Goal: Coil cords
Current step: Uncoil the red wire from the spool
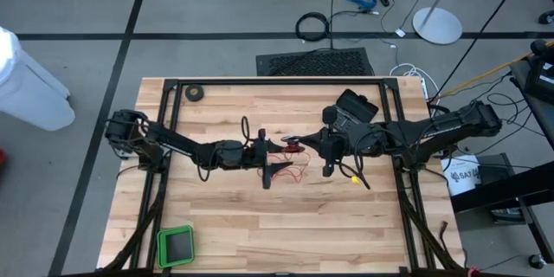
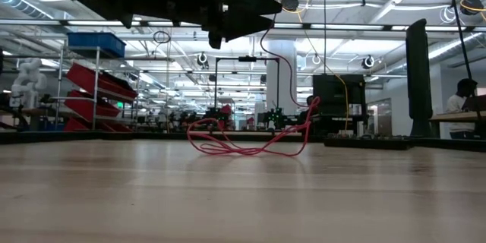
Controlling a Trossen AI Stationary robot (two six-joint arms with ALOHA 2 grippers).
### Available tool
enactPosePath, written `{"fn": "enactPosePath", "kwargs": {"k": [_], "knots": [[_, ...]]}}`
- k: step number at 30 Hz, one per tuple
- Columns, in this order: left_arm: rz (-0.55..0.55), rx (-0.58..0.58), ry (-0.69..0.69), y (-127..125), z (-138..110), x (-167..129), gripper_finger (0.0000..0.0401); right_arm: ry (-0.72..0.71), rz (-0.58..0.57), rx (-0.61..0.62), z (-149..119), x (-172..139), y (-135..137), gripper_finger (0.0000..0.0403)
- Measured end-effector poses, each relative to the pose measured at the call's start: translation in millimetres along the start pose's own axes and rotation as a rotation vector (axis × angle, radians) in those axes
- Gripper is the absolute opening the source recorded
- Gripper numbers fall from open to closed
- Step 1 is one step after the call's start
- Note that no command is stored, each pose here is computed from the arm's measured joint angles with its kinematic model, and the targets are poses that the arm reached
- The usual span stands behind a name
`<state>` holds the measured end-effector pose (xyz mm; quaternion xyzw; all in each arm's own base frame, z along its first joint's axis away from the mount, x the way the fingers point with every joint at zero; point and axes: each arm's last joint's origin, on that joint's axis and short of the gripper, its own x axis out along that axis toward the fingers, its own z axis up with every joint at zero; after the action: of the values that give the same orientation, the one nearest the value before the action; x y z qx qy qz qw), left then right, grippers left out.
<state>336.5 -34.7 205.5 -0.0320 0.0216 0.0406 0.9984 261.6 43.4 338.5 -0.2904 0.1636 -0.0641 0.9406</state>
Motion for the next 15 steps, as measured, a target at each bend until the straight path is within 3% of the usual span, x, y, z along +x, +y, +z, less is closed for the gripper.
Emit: {"fn": "enactPosePath", "kwargs": {"k": [15], "knots": [[0.003, -0.029, -0.013, 0.3, -1.5, 1.3, 0.0182, -0.030, -0.016, 0.011, 3.0, 0.0, -1.6, 0.0000]]}}
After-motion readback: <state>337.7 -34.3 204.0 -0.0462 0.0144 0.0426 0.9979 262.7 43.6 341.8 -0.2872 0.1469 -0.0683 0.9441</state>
